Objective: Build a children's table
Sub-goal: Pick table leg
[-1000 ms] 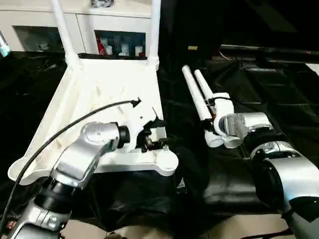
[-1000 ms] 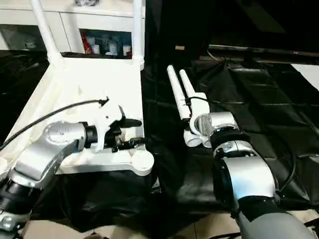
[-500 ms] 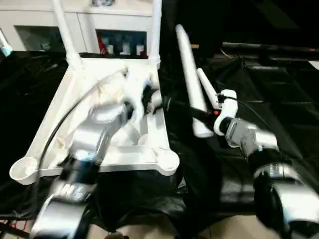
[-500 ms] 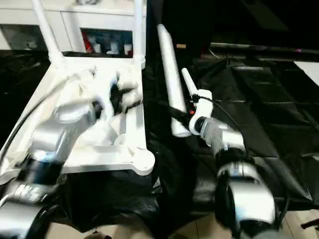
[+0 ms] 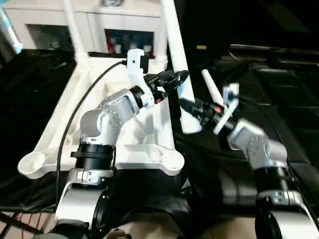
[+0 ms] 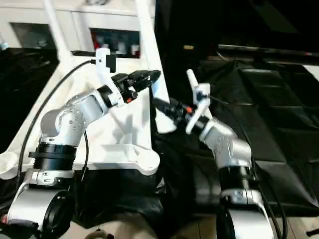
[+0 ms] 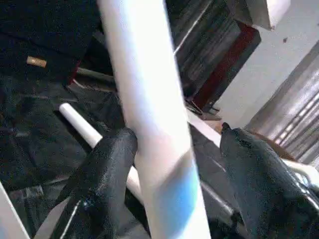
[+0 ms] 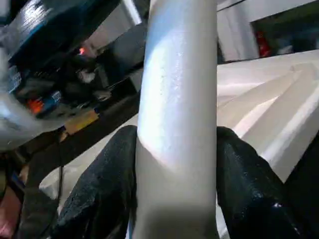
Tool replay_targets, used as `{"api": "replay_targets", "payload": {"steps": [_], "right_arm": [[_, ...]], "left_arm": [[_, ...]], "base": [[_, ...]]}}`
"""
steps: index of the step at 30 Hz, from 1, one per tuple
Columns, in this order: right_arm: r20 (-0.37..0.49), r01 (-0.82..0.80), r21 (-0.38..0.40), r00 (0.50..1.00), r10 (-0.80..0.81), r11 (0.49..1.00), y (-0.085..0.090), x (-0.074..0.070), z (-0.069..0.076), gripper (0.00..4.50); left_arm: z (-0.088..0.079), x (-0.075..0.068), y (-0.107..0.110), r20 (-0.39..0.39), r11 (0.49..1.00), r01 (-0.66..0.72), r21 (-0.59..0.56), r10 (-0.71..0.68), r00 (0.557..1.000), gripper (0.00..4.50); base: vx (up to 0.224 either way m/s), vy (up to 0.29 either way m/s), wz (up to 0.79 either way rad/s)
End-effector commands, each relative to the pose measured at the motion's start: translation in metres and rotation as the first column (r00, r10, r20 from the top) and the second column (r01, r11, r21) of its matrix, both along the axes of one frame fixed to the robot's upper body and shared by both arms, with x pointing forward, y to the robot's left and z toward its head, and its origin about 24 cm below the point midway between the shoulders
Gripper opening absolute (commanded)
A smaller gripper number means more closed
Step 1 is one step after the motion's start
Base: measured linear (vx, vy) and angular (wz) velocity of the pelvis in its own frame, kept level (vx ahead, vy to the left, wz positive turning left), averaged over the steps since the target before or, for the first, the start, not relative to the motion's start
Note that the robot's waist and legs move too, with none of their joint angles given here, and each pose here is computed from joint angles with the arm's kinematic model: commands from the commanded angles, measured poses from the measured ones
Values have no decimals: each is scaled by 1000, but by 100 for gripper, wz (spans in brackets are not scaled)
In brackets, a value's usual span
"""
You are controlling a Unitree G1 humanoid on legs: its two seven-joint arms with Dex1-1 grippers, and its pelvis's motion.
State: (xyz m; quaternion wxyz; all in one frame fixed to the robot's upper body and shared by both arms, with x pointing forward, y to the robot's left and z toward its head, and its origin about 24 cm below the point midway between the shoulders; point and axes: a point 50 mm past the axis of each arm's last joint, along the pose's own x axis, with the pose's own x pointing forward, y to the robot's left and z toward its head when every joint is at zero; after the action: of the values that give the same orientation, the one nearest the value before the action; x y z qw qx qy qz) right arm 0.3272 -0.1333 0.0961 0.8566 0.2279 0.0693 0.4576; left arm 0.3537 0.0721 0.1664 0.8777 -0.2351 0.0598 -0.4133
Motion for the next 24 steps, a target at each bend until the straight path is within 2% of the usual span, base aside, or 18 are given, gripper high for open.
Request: {"api": "replay_targets", "payload": {"steps": [1,2,6,7,8,12,13,24], "right_arm": [[36,-82,9,996,82,997,12,-5,10,193],[43,-96,2,994,96,995,15,-7,10,193],[54,-123,-2,991,123,992,21,-9,12,193],[58,-124,-2,991,124,992,22,-9,13,193],[60,-122,-3,991,122,993,23,-9,14,193],[63,-112,-19,992,113,994,25,-9,14,193],[63,-109,-22,992,111,994,25,-9,14,192],[65,-79,-95,994,85,992,29,-8,9,191]], "left_arm": [[3,-3,-10,-3,999,38,-13,-38,999,316],[2,-4,-10,-13,999,42,-19,-42,999,287],[0,-4,-11,-33,1000,28,-7,-28,999,280],[-2,-4,-11,-42,1000,18,-2,-18,999,271],[-3,-3,-10,-52,1000,7,-4,-7,999,241],[-2,-2,-7,-61,1000,-15,-20,14,998,227],[-2,-2,-7,-60,1000,-18,-24,17,998,208],[0,1,-3,-63,998,-64,-24,62,996,197]], "base": [[0,0,0],[0,0,0],[0,0,0],[0,0,0],[0,0,0],[0,0,0],[0,0,0],[0,0,0]]}}
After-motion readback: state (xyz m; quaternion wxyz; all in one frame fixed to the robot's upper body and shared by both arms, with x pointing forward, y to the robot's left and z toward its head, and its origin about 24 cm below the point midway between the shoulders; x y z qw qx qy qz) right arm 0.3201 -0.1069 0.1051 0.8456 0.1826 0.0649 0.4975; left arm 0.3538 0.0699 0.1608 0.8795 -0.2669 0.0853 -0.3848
